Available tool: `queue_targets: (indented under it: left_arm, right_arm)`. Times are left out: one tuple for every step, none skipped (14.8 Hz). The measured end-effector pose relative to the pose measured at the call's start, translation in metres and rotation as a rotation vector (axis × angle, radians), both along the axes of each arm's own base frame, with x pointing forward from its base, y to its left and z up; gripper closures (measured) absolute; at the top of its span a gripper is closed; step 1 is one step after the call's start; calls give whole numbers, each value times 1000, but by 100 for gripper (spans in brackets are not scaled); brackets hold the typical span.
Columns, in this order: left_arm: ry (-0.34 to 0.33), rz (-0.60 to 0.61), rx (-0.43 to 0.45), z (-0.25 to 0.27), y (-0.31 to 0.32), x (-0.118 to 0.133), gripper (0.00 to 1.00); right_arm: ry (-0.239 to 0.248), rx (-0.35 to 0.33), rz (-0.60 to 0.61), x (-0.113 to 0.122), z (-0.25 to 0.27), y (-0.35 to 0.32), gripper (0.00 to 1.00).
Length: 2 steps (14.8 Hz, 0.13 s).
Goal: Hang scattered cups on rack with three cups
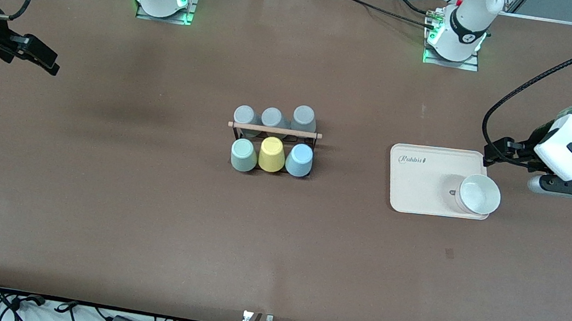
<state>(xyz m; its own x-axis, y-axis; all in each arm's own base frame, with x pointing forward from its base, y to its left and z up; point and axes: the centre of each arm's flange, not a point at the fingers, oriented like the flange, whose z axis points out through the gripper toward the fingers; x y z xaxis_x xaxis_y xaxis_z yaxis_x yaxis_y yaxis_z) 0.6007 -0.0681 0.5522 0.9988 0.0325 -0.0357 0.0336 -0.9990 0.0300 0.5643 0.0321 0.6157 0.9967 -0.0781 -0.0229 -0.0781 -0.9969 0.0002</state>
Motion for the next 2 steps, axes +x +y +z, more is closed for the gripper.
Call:
queue_targets:
  left_arm:
    - [0, 0, 0, 0, 0, 0, 0]
    - [0, 0, 0, 0, 0, 0, 0]
  right_arm:
    - [-5, 1, 28, 2, 2, -1, 0]
    - [-8, 2, 39, 4, 3, -2, 0]
